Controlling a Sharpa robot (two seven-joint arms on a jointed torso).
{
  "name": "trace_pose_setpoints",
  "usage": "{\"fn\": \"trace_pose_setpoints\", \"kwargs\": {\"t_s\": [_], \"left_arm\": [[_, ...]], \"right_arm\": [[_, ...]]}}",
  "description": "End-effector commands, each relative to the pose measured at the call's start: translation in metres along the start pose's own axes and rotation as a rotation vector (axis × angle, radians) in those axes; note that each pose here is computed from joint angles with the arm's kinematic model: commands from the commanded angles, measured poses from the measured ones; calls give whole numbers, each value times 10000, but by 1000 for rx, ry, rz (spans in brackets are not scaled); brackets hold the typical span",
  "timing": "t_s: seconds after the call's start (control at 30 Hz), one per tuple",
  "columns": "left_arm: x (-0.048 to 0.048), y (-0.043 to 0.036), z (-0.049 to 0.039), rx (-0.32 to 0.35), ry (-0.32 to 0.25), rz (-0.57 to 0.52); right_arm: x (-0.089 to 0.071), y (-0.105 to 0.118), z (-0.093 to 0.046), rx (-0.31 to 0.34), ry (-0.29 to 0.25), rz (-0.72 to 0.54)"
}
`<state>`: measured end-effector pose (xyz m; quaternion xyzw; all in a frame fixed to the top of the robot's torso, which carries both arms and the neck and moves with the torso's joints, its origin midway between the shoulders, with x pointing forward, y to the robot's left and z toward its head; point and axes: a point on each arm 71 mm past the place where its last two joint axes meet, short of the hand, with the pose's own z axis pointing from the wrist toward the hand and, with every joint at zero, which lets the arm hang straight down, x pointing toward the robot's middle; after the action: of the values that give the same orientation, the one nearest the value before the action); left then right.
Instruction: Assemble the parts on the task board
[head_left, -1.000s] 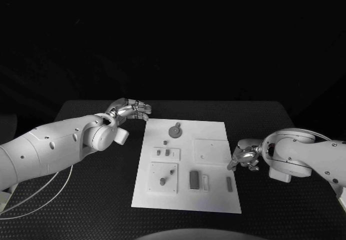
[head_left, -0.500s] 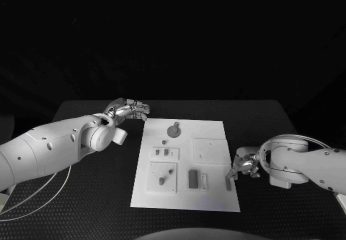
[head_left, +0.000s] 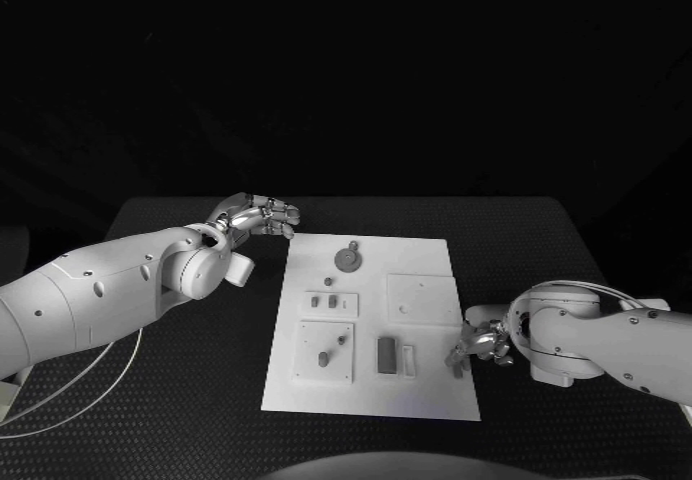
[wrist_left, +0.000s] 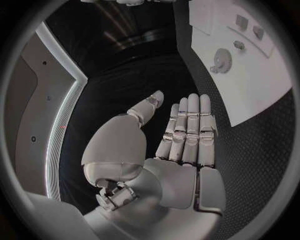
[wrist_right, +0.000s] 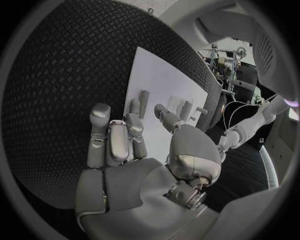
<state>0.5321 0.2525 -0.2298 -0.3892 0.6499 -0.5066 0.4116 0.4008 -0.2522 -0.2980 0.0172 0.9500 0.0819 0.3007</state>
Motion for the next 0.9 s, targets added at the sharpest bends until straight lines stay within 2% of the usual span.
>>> {"fn": "trace_pose_setpoints", "kwargs": {"t_s": [0.03, 0.33, 0.47, 0.73, 0.9], "left_arm": [[23, -14, 2, 6, 18, -10], [19, -13, 1, 6, 18, -10], [12, -11, -2, 5, 16, -10], [12, -11, -5, 5, 16, -10], [6, -9, -8, 4, 15, -9]], "right_arm": [[27, 16, 28, 5, 0, -41], [105, 88, 103, 10, -26, -157], [147, 103, 128, 10, -30, -177], [169, 170, 159, -2, -73, -193], [176, 198, 157, -7, -73, -209]]}}
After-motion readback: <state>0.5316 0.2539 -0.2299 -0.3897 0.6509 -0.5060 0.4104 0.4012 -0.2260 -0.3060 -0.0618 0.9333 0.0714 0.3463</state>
